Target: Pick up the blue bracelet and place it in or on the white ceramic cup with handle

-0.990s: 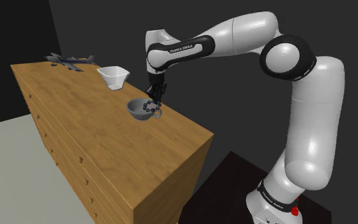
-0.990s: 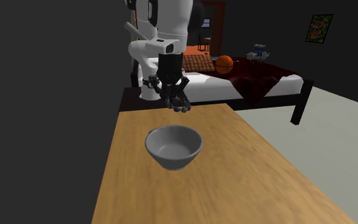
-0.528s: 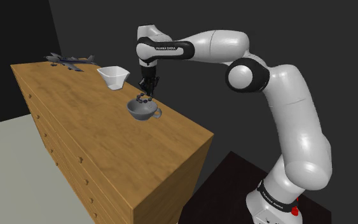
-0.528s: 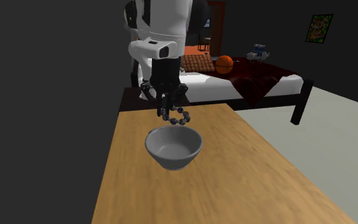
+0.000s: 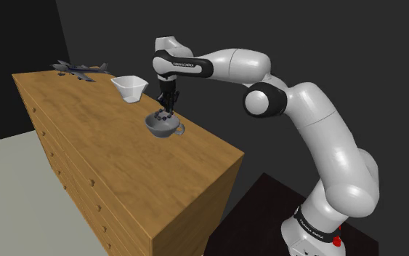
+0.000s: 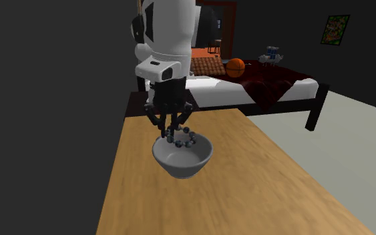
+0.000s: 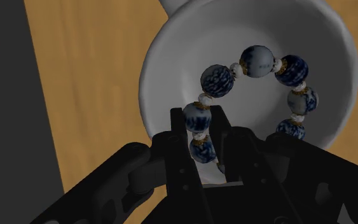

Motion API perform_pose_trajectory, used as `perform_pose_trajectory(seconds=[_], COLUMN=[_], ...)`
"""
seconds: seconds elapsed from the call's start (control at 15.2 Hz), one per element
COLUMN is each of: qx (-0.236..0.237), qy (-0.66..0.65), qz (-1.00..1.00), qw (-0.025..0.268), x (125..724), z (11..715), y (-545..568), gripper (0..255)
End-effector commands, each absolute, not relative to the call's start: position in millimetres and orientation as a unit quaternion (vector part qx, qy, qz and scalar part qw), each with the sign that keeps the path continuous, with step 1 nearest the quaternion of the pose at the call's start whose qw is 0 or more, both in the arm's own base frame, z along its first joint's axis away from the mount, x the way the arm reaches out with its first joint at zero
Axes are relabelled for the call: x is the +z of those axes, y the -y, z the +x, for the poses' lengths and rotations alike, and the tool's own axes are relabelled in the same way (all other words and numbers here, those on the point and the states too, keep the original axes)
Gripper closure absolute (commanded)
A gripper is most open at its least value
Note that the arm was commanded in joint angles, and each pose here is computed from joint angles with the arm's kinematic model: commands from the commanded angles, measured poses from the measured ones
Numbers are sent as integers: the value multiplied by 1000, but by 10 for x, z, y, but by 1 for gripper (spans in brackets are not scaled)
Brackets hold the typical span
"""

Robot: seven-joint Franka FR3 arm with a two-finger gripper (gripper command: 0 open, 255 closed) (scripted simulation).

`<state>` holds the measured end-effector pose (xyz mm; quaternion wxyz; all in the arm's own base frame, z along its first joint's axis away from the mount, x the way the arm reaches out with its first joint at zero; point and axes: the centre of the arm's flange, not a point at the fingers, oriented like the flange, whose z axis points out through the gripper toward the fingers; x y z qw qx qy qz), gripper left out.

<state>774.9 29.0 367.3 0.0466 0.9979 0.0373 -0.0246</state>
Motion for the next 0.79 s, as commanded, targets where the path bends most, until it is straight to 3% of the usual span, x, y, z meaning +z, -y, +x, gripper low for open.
perform_pose_trajectory(seconds=[0.0,0.73], qx=[-24,-24], qy=[-37,-37], qz=[998,998], qw=[47,47], x=[3568,3242], z=[7755,7755], y=[-296,-296], gripper=[255,255])
